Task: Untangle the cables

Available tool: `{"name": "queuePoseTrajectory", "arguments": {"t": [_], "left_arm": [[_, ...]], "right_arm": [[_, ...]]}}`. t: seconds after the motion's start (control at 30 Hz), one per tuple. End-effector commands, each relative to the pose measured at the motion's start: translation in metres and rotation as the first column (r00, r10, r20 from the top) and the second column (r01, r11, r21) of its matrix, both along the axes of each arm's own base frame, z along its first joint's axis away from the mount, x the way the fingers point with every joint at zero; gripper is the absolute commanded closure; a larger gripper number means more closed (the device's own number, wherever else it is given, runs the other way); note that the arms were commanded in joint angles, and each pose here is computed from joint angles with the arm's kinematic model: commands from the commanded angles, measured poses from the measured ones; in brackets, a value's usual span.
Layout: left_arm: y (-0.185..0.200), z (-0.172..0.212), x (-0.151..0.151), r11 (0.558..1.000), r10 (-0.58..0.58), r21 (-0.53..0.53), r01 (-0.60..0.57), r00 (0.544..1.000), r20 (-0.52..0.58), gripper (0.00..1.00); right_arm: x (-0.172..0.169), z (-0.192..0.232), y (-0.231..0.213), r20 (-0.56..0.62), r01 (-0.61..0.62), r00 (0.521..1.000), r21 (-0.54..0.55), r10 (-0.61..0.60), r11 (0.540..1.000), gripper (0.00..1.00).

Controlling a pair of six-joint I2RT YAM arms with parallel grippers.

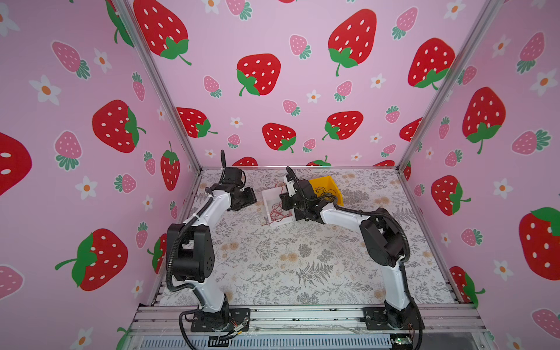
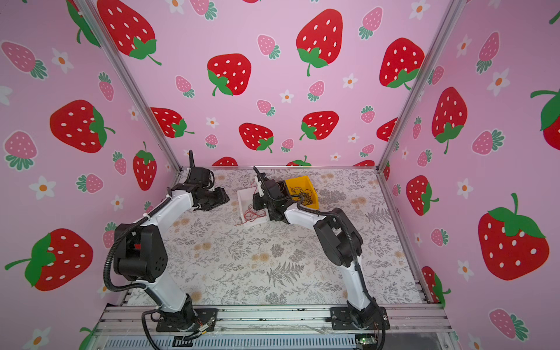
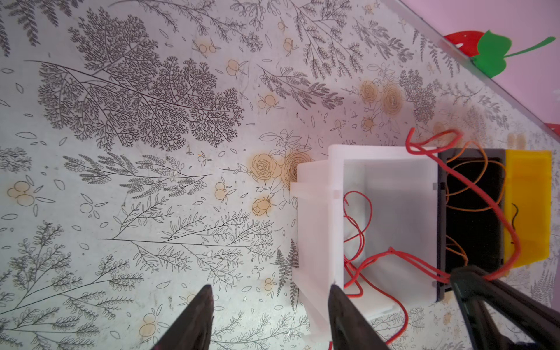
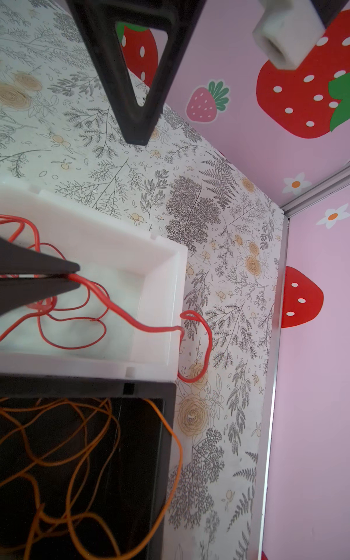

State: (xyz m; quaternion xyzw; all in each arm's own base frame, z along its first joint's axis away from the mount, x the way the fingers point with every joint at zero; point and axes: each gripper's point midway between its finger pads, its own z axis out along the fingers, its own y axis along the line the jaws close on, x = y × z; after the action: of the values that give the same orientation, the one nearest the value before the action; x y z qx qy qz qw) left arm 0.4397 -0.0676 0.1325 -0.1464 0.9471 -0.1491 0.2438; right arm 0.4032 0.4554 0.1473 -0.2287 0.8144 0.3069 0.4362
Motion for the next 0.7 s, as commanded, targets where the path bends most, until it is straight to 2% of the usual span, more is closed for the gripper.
{"name": "queuePoseTrajectory", "arguments": {"t": [0.0, 0.13, 0.43, 0.67], "left_arm": [[0.002, -0.008, -0.001, 1.000, 0.009, -0.002, -0.009, 1.000, -0.019, 0.38], [0.000, -0.009, -0.001, 1.000, 0.005, -0.007, -0.005, 1.000, -0.020, 0.38], [-0.005, -0.018, 0.000, 1.000, -0.002, -0.031, 0.000, 0.999, -0.046, 0.38], [-0.009, -0.019, 0.004, 0.999, -0.004, -0.037, 0.002, 0.999, -0.047, 0.38]], "right_arm": [[0.001, 0.038, 0.002, 0.097, 0.004, 0.995, 0.071, -0.011, 0.997, 1.00], [0.000, 0.045, 0.006, 0.129, -0.019, 0.992, 0.081, 0.008, 0.997, 1.00], [-0.019, 0.036, -0.008, 0.099, -0.019, 0.995, 0.053, 0.014, 0.998, 1.00], [-0.030, 0.042, -0.002, 0.138, -0.065, 0.989, 0.050, 0.058, 0.997, 1.00]]}}
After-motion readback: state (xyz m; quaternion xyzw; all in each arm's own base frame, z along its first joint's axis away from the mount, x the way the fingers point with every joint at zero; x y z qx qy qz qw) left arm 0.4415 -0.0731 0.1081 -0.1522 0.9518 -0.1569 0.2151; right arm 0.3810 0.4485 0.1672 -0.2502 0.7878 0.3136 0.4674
